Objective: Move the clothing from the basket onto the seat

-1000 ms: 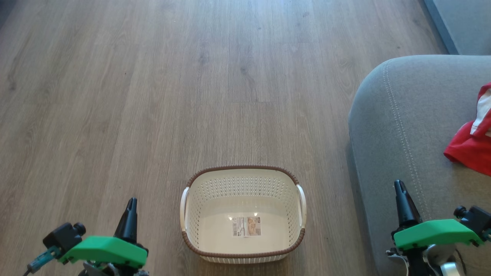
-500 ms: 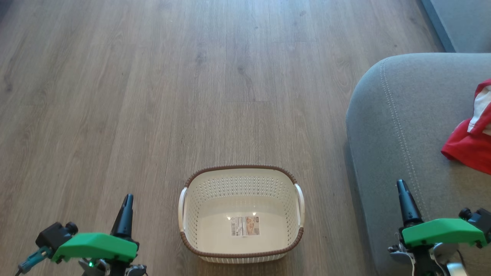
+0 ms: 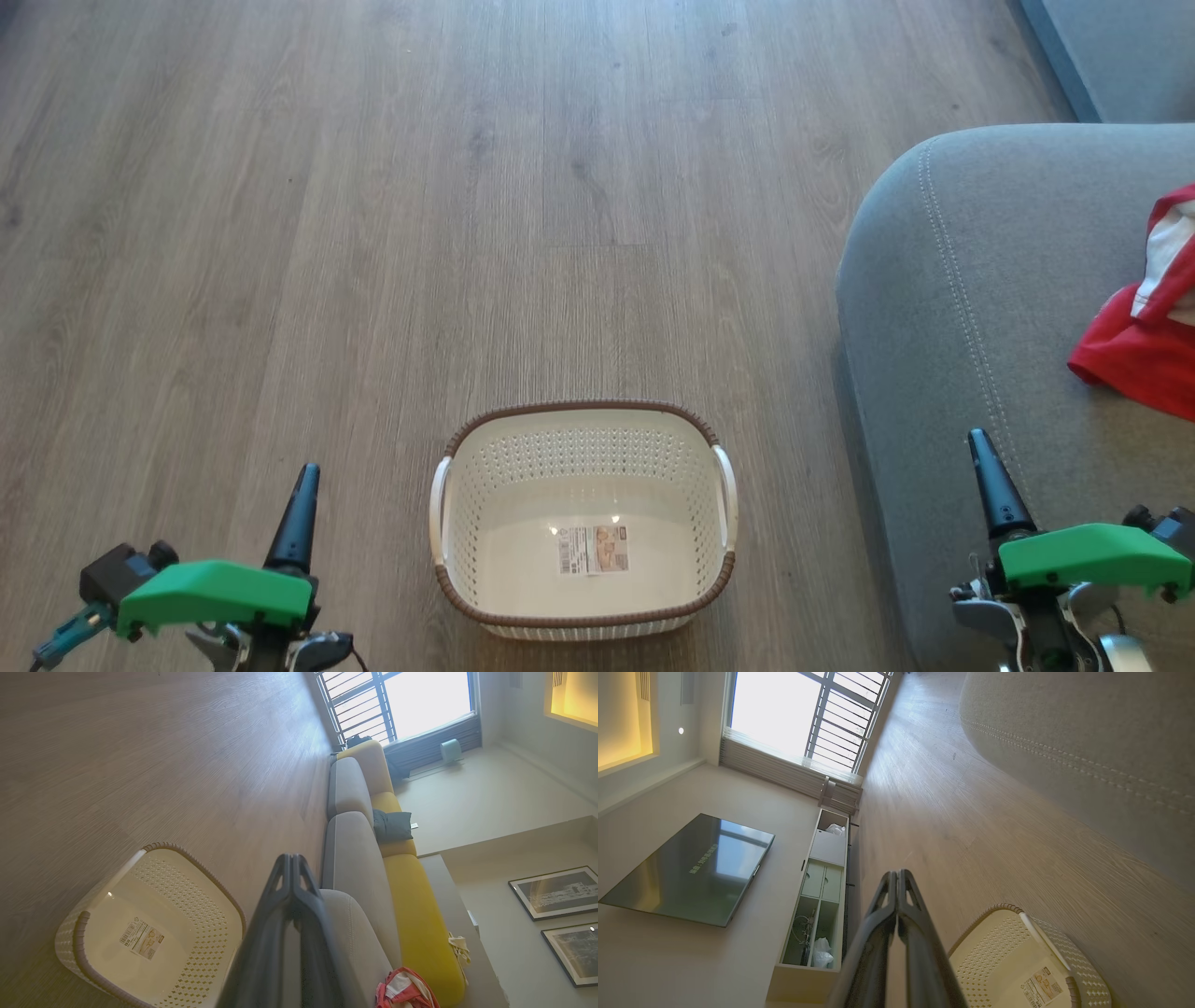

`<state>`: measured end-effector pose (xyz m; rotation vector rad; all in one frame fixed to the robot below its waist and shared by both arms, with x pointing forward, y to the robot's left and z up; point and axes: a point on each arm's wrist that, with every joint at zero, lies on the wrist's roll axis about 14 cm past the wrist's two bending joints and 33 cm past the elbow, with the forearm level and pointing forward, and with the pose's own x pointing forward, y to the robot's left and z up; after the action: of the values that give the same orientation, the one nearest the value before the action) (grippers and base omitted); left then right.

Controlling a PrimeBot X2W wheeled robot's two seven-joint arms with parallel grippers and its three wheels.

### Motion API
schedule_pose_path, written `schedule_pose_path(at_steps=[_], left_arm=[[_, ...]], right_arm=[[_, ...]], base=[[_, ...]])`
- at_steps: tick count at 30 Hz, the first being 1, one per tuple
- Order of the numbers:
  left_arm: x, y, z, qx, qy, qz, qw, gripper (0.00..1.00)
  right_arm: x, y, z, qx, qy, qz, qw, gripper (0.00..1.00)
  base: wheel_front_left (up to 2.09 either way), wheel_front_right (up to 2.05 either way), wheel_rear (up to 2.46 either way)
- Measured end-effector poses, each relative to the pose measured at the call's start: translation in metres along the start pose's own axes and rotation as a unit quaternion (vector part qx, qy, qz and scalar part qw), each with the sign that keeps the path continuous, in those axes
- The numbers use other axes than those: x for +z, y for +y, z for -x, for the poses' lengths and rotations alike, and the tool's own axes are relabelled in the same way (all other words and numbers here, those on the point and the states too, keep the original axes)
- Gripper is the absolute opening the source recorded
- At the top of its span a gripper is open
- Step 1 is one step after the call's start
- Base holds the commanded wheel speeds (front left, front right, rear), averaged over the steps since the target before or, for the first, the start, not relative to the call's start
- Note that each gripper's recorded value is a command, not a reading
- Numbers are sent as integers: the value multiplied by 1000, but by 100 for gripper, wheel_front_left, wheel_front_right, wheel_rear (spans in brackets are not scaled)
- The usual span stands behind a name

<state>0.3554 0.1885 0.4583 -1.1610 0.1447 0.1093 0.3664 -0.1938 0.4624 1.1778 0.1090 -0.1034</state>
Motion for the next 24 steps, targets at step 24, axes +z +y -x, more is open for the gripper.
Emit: schedule_pose_path(at_steps=[24], left_arm=[[7,-13,-11,-25,5,132,991,0]], right_arm=[[10,3,-2,8,-5,-131,991,0]], base=[[0,0,0]])
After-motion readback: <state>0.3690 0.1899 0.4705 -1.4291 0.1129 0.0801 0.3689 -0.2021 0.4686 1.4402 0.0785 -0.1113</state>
